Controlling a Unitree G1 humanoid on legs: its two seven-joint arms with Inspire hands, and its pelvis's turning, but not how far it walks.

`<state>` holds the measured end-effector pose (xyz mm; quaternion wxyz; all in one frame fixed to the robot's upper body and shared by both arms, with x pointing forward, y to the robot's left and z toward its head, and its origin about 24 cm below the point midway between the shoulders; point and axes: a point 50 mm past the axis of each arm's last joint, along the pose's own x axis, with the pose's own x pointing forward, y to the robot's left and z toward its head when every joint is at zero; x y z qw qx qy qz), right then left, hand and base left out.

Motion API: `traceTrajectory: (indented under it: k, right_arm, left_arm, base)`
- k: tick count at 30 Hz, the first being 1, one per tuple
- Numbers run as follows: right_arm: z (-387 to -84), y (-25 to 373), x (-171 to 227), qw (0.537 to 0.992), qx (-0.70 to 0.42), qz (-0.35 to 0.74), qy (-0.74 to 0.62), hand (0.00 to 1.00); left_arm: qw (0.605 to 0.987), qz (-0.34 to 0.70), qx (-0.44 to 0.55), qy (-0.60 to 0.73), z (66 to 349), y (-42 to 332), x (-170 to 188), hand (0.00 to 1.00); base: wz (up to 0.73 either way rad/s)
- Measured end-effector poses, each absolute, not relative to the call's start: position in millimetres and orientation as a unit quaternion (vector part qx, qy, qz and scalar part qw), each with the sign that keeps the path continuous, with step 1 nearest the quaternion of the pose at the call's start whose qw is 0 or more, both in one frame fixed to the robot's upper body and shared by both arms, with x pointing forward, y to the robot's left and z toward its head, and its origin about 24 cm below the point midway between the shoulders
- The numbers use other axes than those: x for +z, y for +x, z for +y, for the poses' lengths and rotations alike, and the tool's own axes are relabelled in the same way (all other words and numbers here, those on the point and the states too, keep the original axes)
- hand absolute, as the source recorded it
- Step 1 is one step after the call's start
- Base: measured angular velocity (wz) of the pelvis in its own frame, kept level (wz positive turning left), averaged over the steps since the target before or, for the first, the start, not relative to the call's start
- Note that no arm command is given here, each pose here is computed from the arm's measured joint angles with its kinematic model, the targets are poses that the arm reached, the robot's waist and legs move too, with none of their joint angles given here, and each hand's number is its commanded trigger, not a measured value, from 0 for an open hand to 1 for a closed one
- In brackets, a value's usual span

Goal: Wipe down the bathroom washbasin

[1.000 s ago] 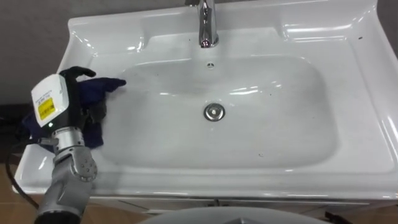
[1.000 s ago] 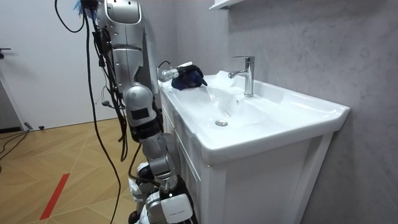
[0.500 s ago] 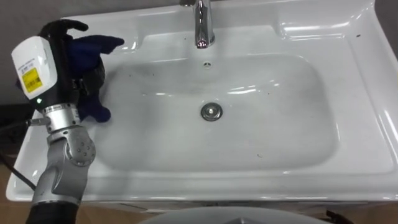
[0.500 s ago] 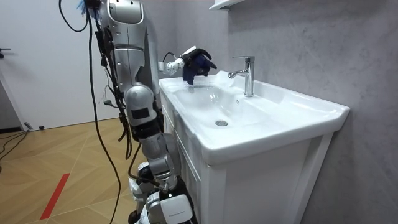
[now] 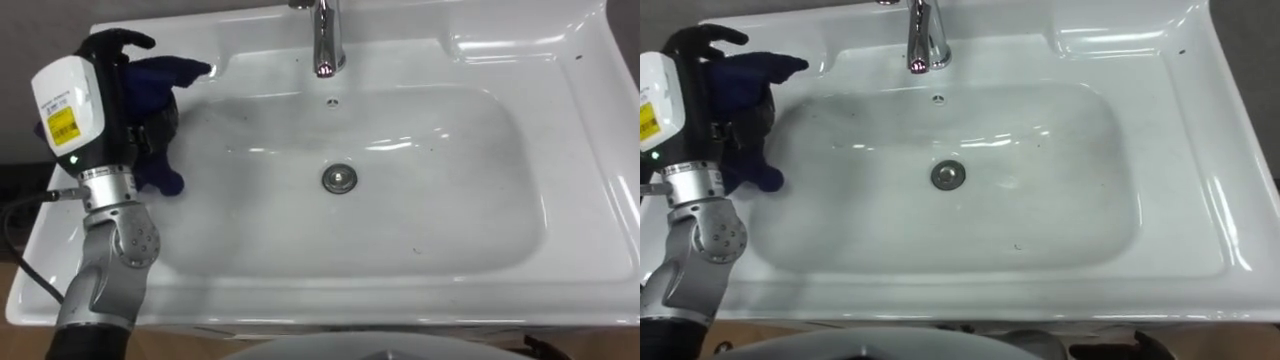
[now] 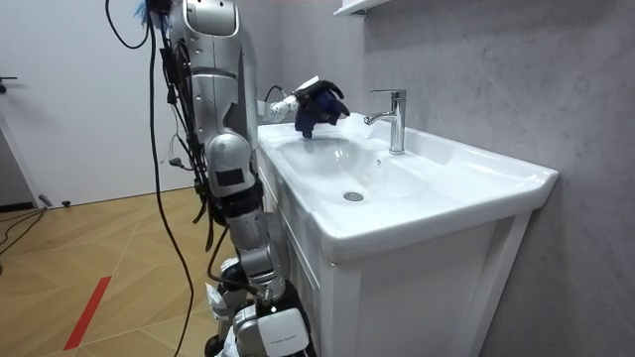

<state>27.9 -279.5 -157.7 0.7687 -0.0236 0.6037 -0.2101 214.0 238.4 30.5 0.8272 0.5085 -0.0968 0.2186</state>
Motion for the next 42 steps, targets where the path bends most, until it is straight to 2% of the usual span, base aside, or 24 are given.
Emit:
traceTrajectory:
  k: [11, 23, 24, 25, 26, 42]
  right_arm:
    - [-279.8, 25.9, -157.7, 0.766, -0.211, 0.607, -0.02, 0.0]
    - [-280.8, 26.1, -157.3, 0.767, -0.209, 0.606, -0.018, 0.0]
    - [-280.8, 26.1, -157.3, 0.767, -0.209, 0.606, -0.018, 0.0]
    - [-280.8, 26.1, -157.3, 0.767, -0.209, 0.606, -0.018, 0.0]
    - [-280.8, 26.1, -157.3, 0.767, -0.209, 0.606, -0.018, 0.0]
    - [-280.5, 25.9, -157.5, 0.765, -0.208, 0.61, -0.017, 0.0]
  left_arm:
    - [0.82, 0.003, 0.212, 0.532, 253.8, 204.3, -3.2, 1.0]
    - [0.817, 0.012, 0.219, 0.534, 258.5, 202.8, -4.8, 1.0]
    - [0.817, 0.012, 0.219, 0.534, 258.5, 202.8, -4.7, 0.63]
    - [0.816, 0.011, 0.219, 0.534, 258.5, 202.9, -4.5, 0.13]
    - [0.815, 0.01, 0.22, 0.535, 258.6, 202.8, -4.4, 0.0]
    - [0.8, -0.017, 0.274, 0.534, 269.0, 203.8, 8.7, 0.0]
  base:
    - [0.0]
    - [0.0]
    - [0.0]
    - [0.0]
    - [0.0]
    - [0.0]
